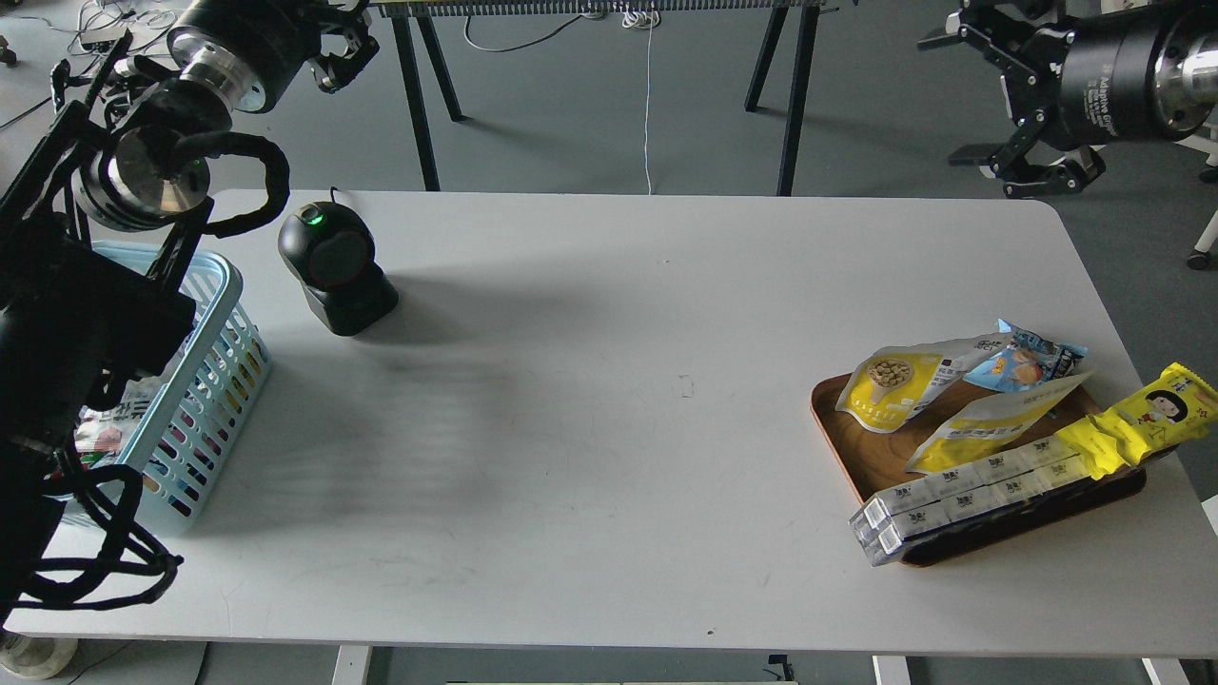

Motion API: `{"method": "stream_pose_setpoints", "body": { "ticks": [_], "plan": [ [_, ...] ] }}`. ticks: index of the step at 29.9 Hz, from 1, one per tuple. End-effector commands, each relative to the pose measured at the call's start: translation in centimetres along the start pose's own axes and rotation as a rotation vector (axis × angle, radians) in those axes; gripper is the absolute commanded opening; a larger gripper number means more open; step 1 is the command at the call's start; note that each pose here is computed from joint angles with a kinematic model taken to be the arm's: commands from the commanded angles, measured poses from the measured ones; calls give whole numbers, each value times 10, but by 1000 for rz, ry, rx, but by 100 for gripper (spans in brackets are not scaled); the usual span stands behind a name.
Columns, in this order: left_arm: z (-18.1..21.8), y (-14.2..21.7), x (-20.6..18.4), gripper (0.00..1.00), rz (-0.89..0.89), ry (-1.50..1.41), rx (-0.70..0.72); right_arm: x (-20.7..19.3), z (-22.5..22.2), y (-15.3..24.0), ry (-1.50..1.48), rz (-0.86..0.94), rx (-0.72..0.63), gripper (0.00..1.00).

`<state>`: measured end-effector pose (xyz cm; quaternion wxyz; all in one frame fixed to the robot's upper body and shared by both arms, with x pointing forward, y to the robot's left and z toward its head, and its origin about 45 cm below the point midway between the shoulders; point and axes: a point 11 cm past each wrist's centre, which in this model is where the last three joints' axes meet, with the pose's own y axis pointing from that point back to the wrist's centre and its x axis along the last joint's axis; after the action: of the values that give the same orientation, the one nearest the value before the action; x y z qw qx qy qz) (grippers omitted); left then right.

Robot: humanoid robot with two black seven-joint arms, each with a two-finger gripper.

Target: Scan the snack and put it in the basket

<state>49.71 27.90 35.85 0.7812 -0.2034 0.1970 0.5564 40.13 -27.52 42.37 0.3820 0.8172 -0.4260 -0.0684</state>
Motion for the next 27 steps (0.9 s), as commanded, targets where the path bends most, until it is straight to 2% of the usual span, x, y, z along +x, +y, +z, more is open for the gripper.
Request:
{"method": "stream_pose_setpoints", "body": {
  "ticks": [1, 4, 9, 16, 19, 22, 27],
  "plan": [
    [-2, 0, -1, 100, -2, 5, 2, -34, -8, 0, 171, -12, -135, 99],
    [-4, 0, 0, 100, -1, 4, 6, -46, -11, 2, 234, -9, -197, 99],
    [-6, 2, 2, 100, -5, 8, 8, -43, 1, 5, 260, 13, -310, 99],
    [0, 5, 8, 100, 6, 0, -1, -58, 5, -9, 360, 19, -438, 99],
    [1, 5, 8, 100, 7, 0, -2, -53, 11, -7, 363, 63, -488, 99],
    [1, 5, 8, 100, 7, 0, -2, -49, 16, -4, 299, 111, -498, 99],
    [-2, 7, 10, 100, -4, 4, 1, -53, 26, 0, 14, 157, -472, 99]
  ]
}}
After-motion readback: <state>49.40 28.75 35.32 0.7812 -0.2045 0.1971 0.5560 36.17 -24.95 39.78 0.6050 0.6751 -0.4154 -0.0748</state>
